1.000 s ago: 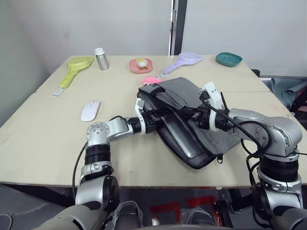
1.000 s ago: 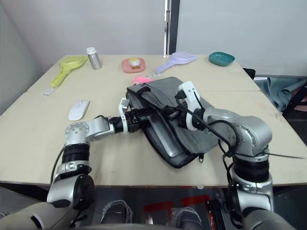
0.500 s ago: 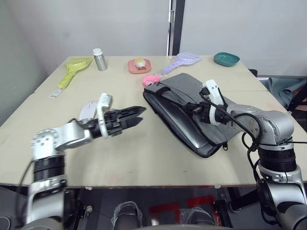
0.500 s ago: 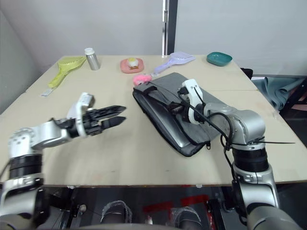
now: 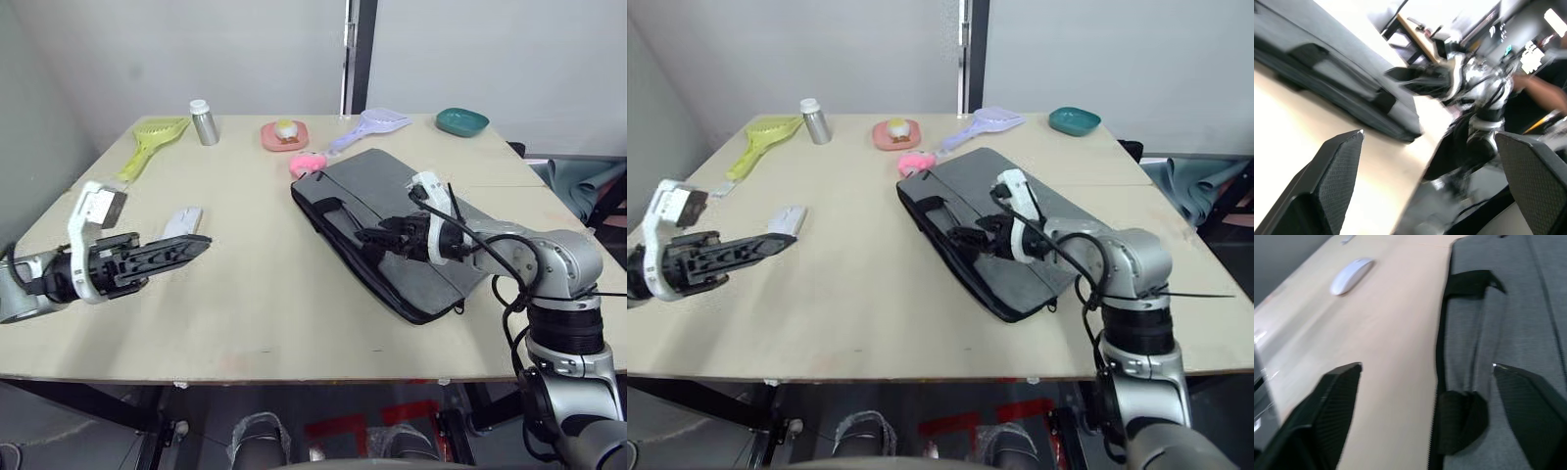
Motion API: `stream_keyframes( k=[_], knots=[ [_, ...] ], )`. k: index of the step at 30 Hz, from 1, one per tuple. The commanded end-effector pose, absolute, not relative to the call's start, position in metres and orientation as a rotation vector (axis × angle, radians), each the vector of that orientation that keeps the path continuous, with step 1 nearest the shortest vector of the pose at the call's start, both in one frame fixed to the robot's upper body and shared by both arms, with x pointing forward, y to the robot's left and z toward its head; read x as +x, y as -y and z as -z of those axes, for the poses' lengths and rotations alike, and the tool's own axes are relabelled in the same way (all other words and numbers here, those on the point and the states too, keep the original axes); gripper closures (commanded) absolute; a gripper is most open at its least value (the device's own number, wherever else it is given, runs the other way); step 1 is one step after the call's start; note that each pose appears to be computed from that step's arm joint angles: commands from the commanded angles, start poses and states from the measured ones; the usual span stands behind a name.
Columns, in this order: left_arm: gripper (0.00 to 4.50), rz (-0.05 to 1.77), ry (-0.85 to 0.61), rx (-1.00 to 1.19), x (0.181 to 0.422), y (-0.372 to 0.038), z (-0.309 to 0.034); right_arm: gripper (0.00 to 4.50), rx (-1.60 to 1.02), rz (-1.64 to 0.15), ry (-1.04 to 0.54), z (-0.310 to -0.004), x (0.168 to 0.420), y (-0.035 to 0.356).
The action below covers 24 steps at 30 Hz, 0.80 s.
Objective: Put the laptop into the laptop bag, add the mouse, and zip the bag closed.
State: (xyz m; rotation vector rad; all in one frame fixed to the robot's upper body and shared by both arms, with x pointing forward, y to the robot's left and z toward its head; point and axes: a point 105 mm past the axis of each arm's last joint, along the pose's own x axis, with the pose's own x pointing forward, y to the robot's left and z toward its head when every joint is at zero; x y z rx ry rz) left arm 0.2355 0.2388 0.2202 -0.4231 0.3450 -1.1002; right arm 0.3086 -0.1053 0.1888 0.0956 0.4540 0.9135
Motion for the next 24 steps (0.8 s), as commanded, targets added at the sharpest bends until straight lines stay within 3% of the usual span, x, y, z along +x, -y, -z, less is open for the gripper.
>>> stream_keyframes(
  k=[1, 6, 12, 19, 24],
  knots=[
    [0.0, 1.016, -0.317, -0.237, 0.234, -0.273, -0.224, 0.02, -0.032, -0.971, -0.375, -0.22, 0.287, 0.135],
    [0.0, 0.875, -0.305, -0.167, 0.233, -0.314, -0.219, 0.02, -0.157, -0.833, -0.424, -0.218, 0.276, 0.211],
    [0.0, 0.798, -0.287, -0.192, 0.23, -0.337, -0.214, 0.02, -0.249, -0.737, -0.434, -0.208, 0.268, 0.256],
    [0.0, 0.552, -0.359, -0.177, 0.213, -0.398, -0.191, 0.02, -0.331, -0.557, -0.353, -0.212, 0.247, 0.316],
    [0.0, 0.523, -0.338, -0.126, 0.218, -0.405, -0.196, 0.02, -0.336, -0.483, -0.299, -0.22, 0.242, 0.335]
  ],
)
